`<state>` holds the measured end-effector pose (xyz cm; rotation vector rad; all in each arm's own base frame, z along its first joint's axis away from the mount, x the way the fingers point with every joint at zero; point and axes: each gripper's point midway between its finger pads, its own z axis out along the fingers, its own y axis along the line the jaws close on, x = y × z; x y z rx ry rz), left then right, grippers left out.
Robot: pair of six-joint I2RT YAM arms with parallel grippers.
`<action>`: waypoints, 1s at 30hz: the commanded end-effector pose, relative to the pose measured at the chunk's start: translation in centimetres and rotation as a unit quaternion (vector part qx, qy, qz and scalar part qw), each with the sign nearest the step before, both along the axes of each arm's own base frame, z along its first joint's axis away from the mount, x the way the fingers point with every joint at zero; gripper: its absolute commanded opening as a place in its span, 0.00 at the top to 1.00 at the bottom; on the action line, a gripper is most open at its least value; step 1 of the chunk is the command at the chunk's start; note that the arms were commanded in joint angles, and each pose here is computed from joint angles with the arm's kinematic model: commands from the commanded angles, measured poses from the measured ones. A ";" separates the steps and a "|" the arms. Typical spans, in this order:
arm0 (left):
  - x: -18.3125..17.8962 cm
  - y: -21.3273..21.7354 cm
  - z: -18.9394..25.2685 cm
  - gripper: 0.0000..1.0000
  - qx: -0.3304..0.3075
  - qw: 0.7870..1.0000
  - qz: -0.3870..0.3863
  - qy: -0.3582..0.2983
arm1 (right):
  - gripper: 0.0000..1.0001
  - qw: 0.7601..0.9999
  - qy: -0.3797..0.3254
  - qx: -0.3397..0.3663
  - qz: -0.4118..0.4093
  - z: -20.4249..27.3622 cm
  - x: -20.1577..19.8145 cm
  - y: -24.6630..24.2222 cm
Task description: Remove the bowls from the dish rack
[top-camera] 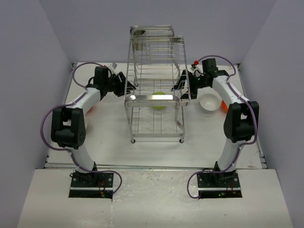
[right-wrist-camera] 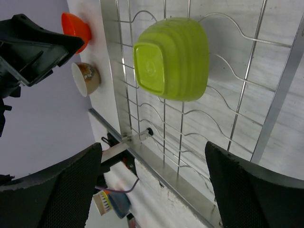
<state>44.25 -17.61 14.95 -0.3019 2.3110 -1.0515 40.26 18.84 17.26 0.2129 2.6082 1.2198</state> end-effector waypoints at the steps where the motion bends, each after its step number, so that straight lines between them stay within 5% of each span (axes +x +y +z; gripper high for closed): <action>1: 1.0 -2.7 3.3 0.46 -0.047 0.996 -0.047 -0.051 | 0.11 0.998 -0.036 0.051 0.029 2.0 1.3 1.3; 18: 0.7 -9.1 2.2 0.45 -0.067 0.992 -0.106 -0.034 | 0.08 0.999 -0.013 0.024 0.022 -1.5 2.8 3.2; 23: 0.2 -8.7 0.5 0.43 -0.041 0.993 -0.107 -0.019 | 0.14 0.999 -0.009 0.026 0.026 -1.3 2.4 3.9; 30: -0.6 -8.2 -0.6 0.37 -0.021 0.994 -0.108 -0.006 | 0.06 1.000 0.003 -0.008 0.024 -3.1 2.2 4.0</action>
